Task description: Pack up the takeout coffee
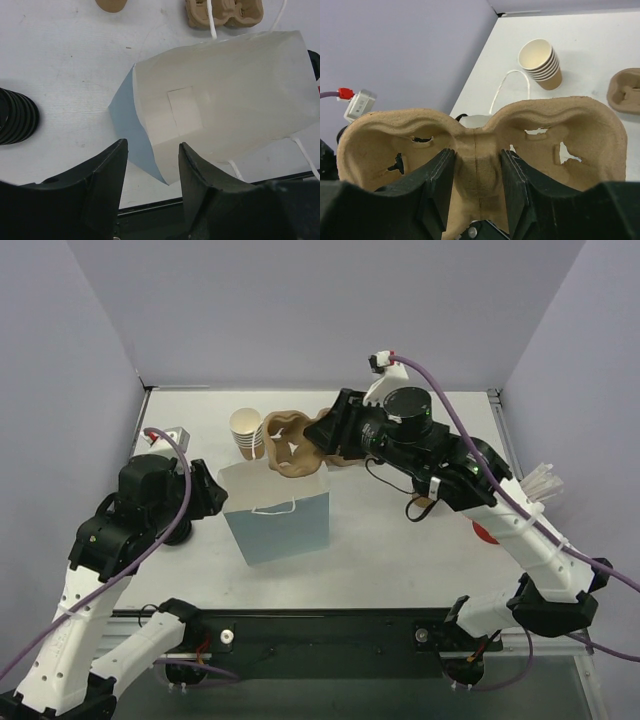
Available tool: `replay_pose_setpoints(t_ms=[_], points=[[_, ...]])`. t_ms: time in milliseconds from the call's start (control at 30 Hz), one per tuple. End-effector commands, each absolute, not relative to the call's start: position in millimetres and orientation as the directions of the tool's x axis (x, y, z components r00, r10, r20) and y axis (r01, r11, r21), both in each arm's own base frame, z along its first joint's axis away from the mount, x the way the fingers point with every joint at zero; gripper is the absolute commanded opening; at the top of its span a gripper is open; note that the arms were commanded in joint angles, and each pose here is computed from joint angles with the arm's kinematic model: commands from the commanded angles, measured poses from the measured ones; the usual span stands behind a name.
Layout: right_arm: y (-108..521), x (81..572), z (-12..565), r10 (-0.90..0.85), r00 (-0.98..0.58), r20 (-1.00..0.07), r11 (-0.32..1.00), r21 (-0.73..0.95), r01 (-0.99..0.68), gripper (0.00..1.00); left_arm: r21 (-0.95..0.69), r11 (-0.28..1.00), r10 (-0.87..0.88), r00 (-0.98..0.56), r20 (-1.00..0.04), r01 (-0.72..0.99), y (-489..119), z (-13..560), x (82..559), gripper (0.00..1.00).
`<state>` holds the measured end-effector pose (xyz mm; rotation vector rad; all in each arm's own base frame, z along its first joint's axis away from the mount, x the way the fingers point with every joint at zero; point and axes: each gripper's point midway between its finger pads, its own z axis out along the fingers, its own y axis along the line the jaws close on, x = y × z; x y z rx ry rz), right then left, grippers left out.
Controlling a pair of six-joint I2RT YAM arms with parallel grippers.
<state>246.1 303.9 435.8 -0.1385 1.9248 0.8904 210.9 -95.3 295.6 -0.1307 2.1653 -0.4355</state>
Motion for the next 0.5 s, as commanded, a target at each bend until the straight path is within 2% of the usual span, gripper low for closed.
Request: replay_pose_setpoints(t_ms=[0,167,333,433,467], points=[[339,250,449,0.348,-0.545,-0.763,0.632,0.62,-0.465,0.37,-0.395,0.915,-0.282,-0.57,-0.771,0.081,-103,299,219,0.53],[368,254,444,0.345,-0.598,-0.723,0.584,0.665,-0.466,0.37,-0.382,0.922,-0.279,-0.575,-0.77,0.064,-100,291,219,0.48],[379,257,429,0.338,-0.618,-0.71,0.597,0.67,-0.442,0.37,-0.375,0.924,-0.271,-0.564,-0.78,0.074,-100,290,221,0.45],[381,260,416,0.335,-0.628,-0.702,0.611,0.67,-0.422,0.37,-0.392,0.916,-0.273,-0.573,-0.773,0.091,-104,287,220,0.37],[382,261,410,0.329,-0.635,-0.7,0.618,0.667,-0.415,0.37,-0.392,0.915,-0.271,-0.573,-0.773,0.096,-105,287,220,0.29]])
